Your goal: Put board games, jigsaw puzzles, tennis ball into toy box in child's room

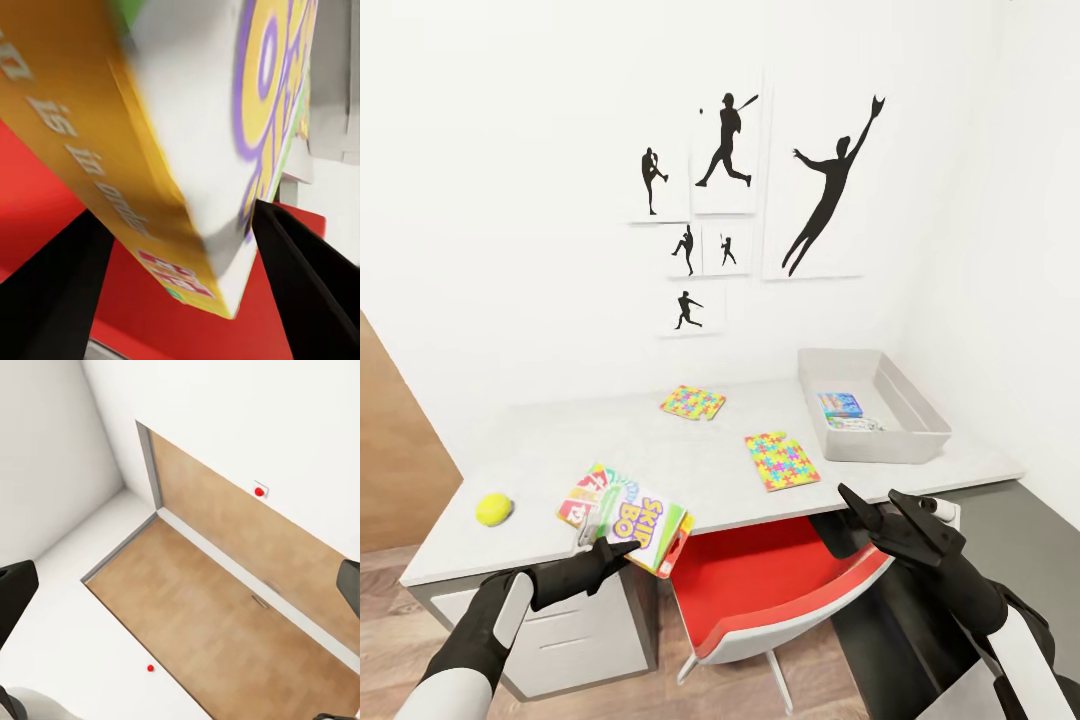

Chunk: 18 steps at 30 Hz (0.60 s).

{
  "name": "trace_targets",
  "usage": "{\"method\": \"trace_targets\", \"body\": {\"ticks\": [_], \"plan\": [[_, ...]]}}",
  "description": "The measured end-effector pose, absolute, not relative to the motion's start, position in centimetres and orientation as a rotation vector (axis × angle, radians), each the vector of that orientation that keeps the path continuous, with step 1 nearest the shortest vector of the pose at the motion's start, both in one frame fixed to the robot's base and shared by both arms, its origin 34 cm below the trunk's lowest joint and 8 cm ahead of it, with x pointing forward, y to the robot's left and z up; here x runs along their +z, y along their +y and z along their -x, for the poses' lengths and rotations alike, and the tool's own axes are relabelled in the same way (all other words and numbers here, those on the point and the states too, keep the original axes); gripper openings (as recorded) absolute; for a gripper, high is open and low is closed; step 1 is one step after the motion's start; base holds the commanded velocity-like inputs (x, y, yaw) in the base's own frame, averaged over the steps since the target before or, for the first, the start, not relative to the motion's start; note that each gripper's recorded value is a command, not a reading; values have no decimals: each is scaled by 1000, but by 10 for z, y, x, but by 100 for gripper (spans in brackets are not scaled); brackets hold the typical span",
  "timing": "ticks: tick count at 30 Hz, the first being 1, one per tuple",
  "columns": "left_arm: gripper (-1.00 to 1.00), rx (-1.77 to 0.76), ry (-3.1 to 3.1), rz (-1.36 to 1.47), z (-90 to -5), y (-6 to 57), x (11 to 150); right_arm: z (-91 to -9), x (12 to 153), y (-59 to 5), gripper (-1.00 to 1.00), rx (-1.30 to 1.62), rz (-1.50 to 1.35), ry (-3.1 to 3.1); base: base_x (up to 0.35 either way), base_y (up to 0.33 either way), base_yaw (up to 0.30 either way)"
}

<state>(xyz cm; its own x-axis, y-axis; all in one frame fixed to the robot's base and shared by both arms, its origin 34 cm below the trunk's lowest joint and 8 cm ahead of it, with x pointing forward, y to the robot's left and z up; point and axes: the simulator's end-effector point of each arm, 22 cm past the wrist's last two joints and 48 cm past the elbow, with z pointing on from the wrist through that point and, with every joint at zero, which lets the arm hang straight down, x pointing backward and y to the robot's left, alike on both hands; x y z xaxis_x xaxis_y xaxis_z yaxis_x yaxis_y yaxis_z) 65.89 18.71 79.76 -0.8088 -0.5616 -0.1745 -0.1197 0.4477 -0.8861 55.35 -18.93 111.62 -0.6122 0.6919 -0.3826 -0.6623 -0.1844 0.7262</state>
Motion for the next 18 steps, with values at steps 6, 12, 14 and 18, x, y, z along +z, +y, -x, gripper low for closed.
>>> {"method": "trace_targets", "body": {"ticks": [6,12,14,18], "plan": [[-100,-1329,2257,571,-658,187,804,-553,1123,-189,100,1911,-40,1149,0,0,0],[-100,-1325,2258,563,-657,187,812,-552,1131,-189,100,1910,-41,1151,0,0,0],[-100,-1326,2257,563,-657,187,815,-552,1133,-189,100,1910,-41,1152,0,0,0],[-100,-1328,2260,561,-655,187,819,-552,1138,-189,100,1909,-42,1155,0,0,0]]}}
